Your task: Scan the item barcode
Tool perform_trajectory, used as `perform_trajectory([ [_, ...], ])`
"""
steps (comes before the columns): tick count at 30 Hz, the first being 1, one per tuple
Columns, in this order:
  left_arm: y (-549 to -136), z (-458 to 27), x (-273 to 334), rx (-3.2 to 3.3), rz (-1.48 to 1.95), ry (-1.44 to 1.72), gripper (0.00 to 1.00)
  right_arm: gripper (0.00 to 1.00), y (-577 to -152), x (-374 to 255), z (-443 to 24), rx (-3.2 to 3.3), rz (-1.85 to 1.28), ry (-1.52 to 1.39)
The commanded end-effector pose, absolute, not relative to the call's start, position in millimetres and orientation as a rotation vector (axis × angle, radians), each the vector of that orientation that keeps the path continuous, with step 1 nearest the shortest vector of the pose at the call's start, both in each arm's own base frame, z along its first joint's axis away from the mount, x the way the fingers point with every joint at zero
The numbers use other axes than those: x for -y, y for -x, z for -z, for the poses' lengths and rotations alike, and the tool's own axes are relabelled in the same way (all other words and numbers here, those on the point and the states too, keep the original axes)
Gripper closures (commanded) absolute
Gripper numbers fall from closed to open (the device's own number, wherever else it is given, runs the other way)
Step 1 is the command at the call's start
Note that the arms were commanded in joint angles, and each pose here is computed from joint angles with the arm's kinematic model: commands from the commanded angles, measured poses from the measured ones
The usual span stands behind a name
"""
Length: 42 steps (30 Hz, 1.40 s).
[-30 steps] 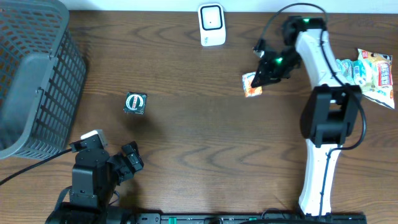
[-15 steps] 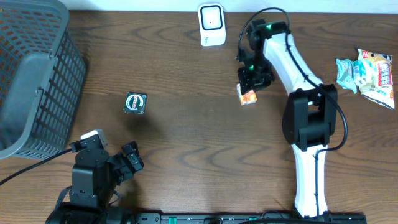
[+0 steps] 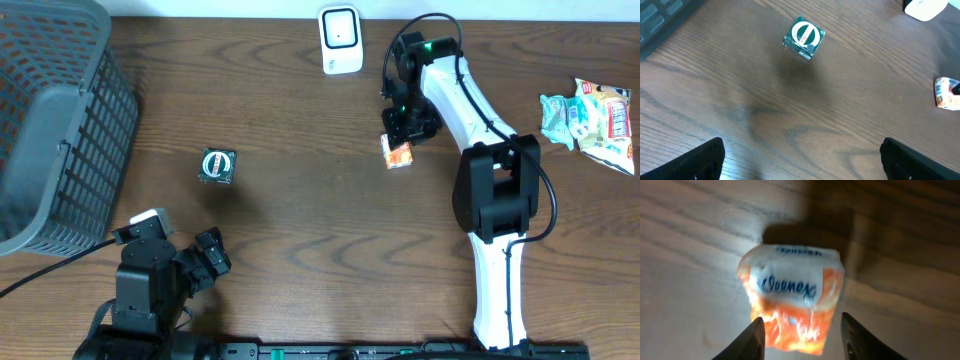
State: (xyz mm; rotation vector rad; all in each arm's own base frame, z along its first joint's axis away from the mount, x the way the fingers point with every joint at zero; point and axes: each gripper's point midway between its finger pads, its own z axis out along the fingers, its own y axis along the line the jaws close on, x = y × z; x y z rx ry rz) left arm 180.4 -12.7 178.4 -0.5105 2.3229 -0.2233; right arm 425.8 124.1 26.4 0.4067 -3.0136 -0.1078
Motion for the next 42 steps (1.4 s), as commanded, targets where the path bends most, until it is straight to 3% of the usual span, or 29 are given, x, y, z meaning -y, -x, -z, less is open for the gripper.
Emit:
perform_trajectory([
  [1,-180.0,-179.7,11.8,-2.317,0.220,0.511,0.02,0.60,-419.3,-128.2,-16.2,2.991,0.200,-0.383],
  [7,-180.0,-179.7,11.8,-2.317,0.220,0.511,0.03,0.60,-418.0,-137.5,4.1,2.996,0.291,-0.406],
  [12,-180.0,-179.7,11.8,-2.317,0.220,0.511,0.02,0.86,-412.8,-134.2,11.3,2.981,0.286,-0.392],
  [16,-180.0,-179.7,11.8,-2.317,0.220,0.511,0.02,0.92,-417.6,-128.9,4.8,2.996,0.258,-0.348],
  [23,-180.0,-179.7,11.8,-2.317,0.220,0.511,0.02,0.63,-434.3,-102.0,-43.4,3.038,0.093,-0.326],
  [27,-180.0,-179.7,11.8,-2.317,0.220,0.511,0.03,0.42,-437.9,-88.2,-72.3,3.054,-0.077,-0.350],
  [32,-180.0,-179.6,11.8,-2.318,0.220,0.511,0.02,0.45,-426.1,-91.9,-79.0,3.012,-0.116,-0.371],
  [38,-180.0,-179.6,11.8,-2.317,0.220,0.511,0.02,0.41,-416.4,-103.2,-53.3,2.976,-0.123,-0.385],
  [42,-180.0,-179.7,11.8,-2.317,0.220,0.511,0.02,0.45,-416.0,-100.3,-32.2,2.975,-0.121,-0.374],
])
